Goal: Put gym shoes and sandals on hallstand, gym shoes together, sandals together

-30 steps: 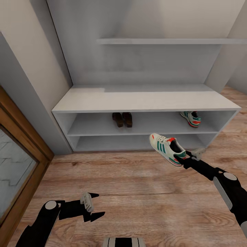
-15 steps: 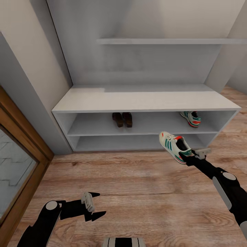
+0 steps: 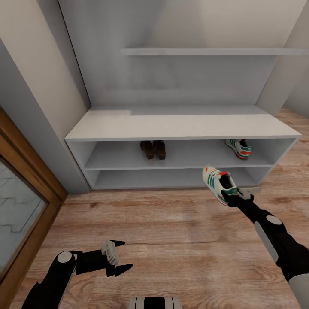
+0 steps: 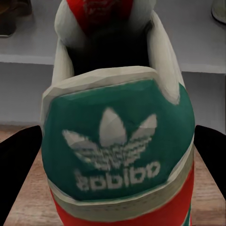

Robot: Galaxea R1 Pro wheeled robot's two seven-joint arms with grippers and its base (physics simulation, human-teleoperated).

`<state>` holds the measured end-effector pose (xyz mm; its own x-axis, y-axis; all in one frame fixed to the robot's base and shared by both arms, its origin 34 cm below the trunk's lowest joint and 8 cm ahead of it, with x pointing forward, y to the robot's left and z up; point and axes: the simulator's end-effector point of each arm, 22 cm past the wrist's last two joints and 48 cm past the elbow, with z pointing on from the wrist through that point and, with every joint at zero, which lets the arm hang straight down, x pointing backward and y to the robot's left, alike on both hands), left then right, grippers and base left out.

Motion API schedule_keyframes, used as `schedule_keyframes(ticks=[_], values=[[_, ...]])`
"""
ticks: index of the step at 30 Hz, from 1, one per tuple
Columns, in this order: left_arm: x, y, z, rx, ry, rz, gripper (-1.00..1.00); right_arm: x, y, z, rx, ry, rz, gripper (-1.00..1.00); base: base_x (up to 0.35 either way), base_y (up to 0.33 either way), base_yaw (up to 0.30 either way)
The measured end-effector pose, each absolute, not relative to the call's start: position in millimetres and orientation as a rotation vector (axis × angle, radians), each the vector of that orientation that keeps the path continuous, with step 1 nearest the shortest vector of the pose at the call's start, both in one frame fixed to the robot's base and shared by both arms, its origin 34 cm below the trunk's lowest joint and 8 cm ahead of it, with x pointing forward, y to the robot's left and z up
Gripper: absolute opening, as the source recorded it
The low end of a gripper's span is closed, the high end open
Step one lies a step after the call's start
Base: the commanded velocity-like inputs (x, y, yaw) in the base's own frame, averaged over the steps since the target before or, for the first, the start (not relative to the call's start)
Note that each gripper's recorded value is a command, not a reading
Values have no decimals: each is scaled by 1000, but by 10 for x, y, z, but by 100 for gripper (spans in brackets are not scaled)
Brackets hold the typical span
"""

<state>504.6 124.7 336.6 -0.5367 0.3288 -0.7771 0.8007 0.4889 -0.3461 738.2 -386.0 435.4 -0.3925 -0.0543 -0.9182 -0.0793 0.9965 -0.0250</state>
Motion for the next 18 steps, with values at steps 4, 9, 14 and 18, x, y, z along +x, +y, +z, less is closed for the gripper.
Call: schedule_keyframes(ticks=[4, 9, 14, 18], values=[[5041, 1249, 3362, 927, 2094, -946, 100, 7388, -3864, 4311, -76, 1990, -7, -100, 0, 0, 0], [5035, 1250, 3357, 927, 2095, -945, 100, 7393, -3942, 4280, -37, 2001, -70, -100, 0, 0, 0], [5033, 1251, 3355, 926, 2096, -945, 100, 7389, -3960, 4247, -10, 2012, -105, -100, 0, 0, 0], [5033, 1251, 3355, 926, 2096, -945, 100, 7377, -3921, 4186, 13, 2035, -120, -100, 0, 0, 0]])
